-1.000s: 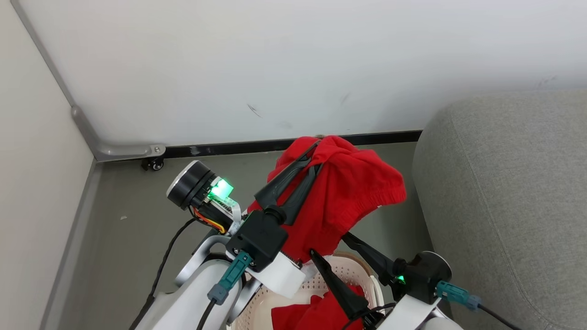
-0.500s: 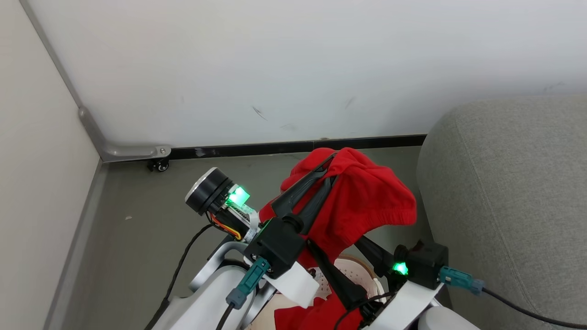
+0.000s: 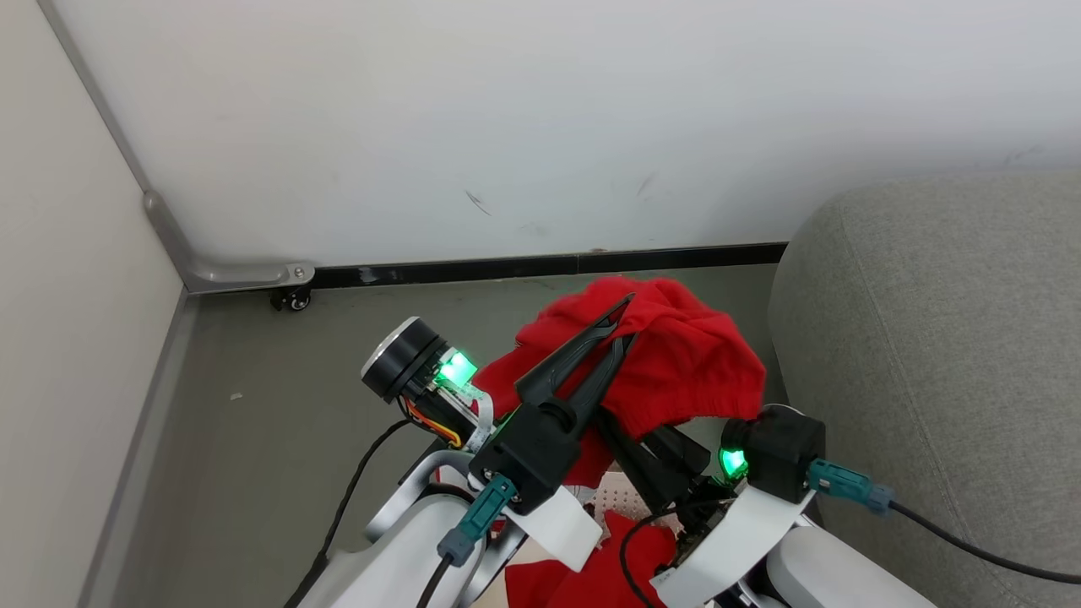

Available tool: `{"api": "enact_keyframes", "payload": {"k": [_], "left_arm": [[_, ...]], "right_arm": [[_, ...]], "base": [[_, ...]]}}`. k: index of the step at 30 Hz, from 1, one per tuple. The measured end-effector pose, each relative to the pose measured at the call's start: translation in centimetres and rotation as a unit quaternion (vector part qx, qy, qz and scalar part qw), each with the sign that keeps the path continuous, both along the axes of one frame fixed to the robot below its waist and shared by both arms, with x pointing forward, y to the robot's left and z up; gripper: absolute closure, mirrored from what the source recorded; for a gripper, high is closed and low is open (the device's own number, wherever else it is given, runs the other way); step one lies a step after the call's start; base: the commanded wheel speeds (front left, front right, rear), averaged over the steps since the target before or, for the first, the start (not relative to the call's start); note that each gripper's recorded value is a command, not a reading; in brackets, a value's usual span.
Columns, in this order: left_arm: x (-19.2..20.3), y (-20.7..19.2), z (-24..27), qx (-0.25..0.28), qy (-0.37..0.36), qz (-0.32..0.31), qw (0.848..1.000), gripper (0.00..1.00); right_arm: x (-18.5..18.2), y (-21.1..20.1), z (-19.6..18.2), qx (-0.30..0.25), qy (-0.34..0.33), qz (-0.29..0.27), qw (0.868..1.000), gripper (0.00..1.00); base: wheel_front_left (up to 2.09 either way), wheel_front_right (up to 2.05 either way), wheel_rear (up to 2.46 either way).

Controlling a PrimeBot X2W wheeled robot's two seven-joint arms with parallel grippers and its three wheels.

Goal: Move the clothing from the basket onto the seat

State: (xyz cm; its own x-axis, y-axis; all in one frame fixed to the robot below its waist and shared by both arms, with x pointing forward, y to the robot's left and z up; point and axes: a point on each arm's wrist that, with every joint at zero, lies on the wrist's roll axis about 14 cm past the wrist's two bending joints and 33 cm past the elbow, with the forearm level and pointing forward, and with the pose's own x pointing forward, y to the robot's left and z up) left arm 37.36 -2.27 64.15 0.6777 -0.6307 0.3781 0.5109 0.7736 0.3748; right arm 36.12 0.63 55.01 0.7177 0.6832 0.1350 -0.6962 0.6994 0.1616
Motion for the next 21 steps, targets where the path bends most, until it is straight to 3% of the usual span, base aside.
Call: {"api": "enact_keyframes", "payload": {"k": [1, 14, 20, 21], "left_arm": [[0.1, 0.0, -0.2, 0.002, 0.004, 0.002, 1.000, 1.00], [2.0, 1.6, -3.1, 0.000, 0.065, 0.033, 0.997, 1.00], [2.4, 2.6, -5.5, -0.029, 0.123, 0.047, 0.991, 1.00], [2.4, 2.8, -5.8, -0.036, 0.132, 0.050, 0.989, 0.93]], "right_arm": [[0.0, 0.0, 0.1, -0.001, -0.004, 0.000, 1.000, 1.00], [0.2, -0.8, 0.1, -0.013, -0.017, -0.003, 1.000, 1.00], [0.9, -2.8, 0.7, 0.003, -0.020, -0.038, 0.999, 1.00], [0.9, -3.3, 0.5, 0.004, -0.016, -0.047, 0.999, 1.00]], "base": [[0.00, 0.00, 0.00], [0.00, 0.00, 0.00], [0.00, 0.00, 0.00], [0.00, 0.00, 0.00]]}}
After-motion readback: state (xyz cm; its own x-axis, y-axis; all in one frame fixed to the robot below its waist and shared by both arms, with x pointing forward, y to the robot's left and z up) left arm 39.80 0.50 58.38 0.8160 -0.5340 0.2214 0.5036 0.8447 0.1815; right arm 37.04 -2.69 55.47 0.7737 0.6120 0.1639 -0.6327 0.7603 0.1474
